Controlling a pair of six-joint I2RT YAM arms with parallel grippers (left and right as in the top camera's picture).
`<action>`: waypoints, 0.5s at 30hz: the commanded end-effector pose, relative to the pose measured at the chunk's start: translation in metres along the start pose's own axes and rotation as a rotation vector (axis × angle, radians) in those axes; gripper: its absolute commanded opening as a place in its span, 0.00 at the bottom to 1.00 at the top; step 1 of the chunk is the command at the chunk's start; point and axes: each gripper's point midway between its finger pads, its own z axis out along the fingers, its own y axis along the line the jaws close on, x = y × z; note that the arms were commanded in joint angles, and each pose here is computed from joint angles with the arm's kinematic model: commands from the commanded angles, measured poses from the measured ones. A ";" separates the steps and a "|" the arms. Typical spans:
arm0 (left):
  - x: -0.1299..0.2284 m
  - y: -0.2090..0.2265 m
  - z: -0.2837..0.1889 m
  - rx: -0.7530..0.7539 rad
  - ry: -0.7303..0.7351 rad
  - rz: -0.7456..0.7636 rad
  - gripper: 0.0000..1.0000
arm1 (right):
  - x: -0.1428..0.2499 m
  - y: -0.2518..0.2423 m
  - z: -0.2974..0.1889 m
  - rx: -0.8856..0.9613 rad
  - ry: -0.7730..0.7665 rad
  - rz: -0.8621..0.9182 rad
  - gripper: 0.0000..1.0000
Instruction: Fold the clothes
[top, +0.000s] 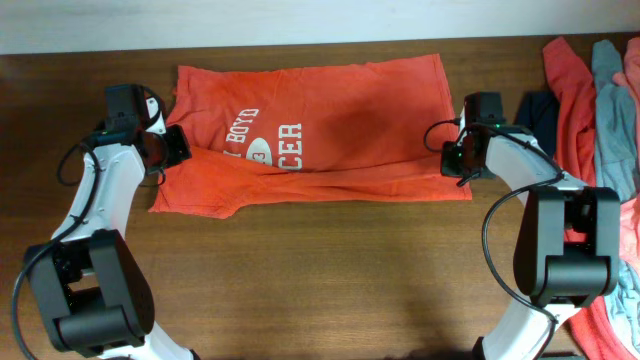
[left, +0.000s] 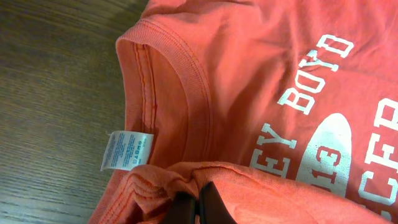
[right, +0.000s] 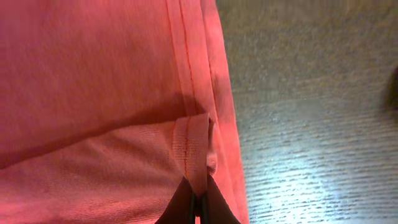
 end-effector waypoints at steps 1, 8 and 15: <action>-0.002 0.000 0.004 -0.005 -0.008 -0.007 0.01 | -0.046 0.004 -0.032 -0.019 -0.136 0.011 0.04; -0.014 0.012 0.013 -0.072 -0.058 -0.004 0.01 | -0.071 -0.006 -0.032 0.002 -0.223 0.118 0.16; 0.007 0.016 0.043 -0.070 0.030 -0.010 0.41 | -0.052 -0.013 -0.019 0.011 -0.136 0.143 0.44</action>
